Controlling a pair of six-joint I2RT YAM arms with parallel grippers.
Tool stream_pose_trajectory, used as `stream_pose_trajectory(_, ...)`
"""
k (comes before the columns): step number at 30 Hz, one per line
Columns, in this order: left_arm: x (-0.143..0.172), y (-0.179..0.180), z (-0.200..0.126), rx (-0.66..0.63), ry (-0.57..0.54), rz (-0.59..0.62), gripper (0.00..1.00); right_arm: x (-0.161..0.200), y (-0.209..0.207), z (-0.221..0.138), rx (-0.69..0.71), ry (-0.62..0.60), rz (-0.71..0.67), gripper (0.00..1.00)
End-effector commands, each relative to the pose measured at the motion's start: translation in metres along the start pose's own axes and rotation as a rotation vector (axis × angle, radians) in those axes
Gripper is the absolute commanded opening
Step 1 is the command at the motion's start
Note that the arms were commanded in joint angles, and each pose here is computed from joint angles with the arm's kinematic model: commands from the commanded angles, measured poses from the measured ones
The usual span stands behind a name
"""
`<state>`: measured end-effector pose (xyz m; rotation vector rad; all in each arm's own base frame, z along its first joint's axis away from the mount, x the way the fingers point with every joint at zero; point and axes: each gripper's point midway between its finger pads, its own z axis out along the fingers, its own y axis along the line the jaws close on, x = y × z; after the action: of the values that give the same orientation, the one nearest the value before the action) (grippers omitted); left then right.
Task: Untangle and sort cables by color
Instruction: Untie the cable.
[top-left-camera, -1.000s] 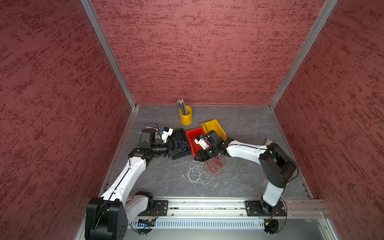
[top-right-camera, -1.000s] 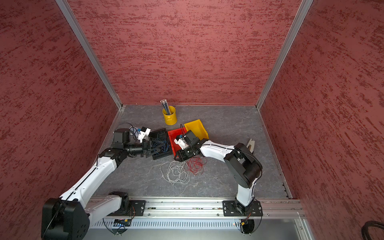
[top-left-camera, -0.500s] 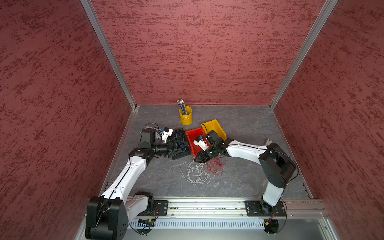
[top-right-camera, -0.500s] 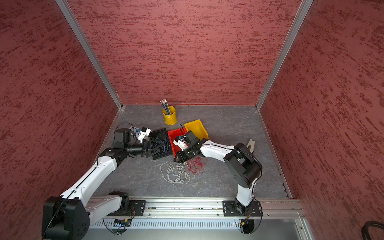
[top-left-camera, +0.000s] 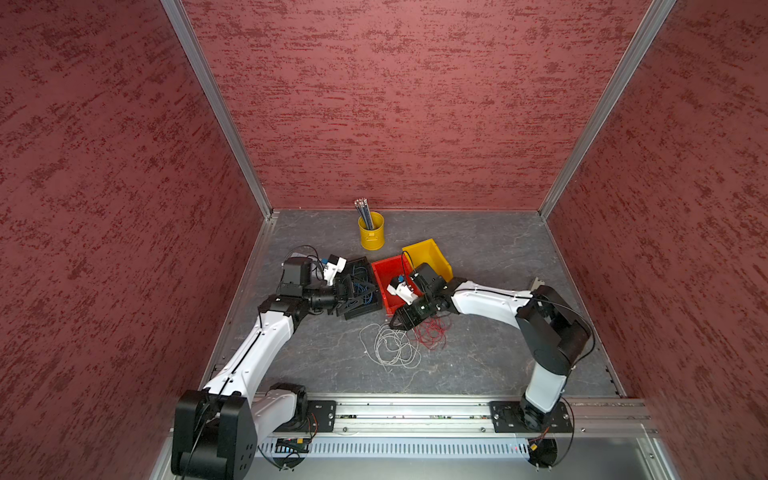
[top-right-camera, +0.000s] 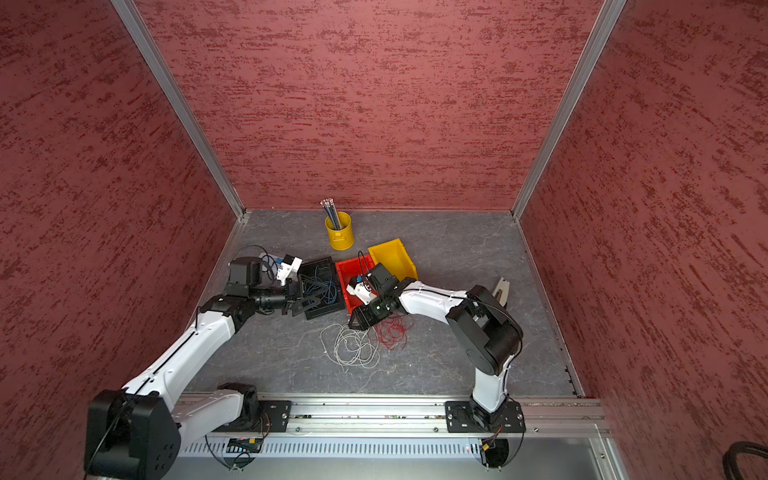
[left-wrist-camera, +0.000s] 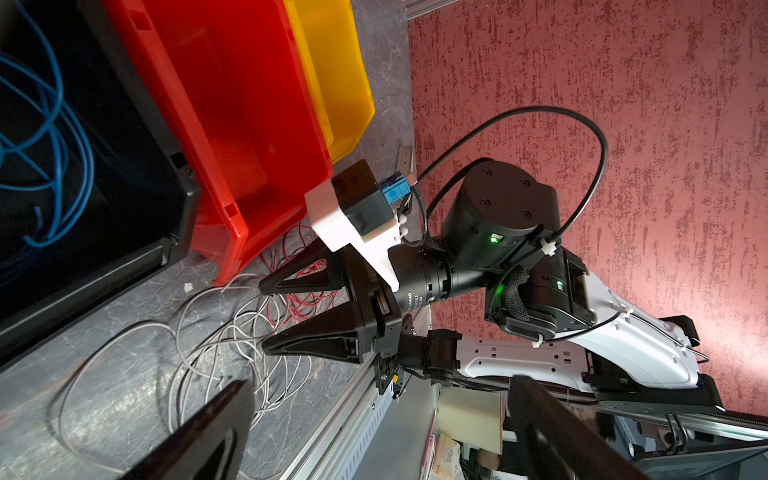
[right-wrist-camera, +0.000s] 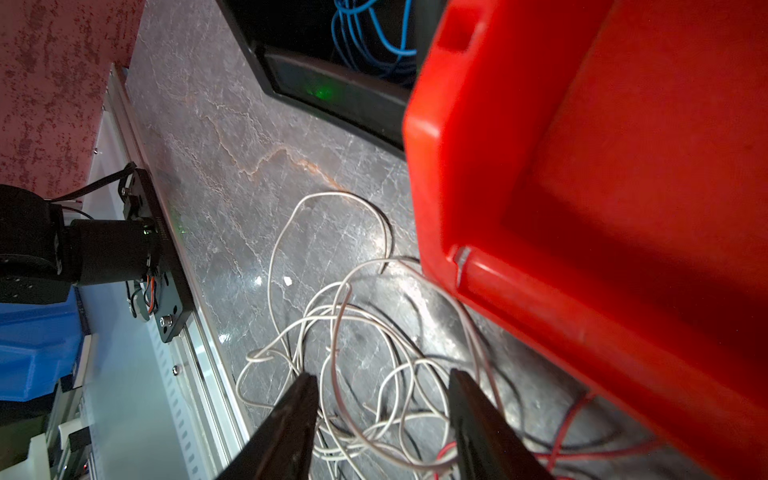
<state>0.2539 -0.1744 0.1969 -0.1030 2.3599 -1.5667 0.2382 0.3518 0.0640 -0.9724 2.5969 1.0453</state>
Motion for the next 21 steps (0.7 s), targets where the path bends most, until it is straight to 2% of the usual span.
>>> stream_pose_trajectory(1,-0.002,-0.004,-0.002,0.008,-0.003,0.015,1.0,0.015,-0.005,0.006,0.032,0.054,-0.037,0.56)
stream_pose_trajectory(9,-0.002,-0.004,-0.002,0.009,-0.003,0.017,1.0,0.014,-0.008,0.002,0.095,0.061,-0.103,0.49)
stream_pose_trajectory(15,-0.004,-0.005,-0.002,0.01,-0.008,0.02,1.0,0.003,-0.008,-0.008,0.177,0.019,-0.151,0.28)
stream_pose_trajectory(21,-0.006,-0.006,-0.002,0.014,-0.013,0.031,1.0,-0.012,0.002,-0.033,0.22,-0.05,-0.19,0.04)
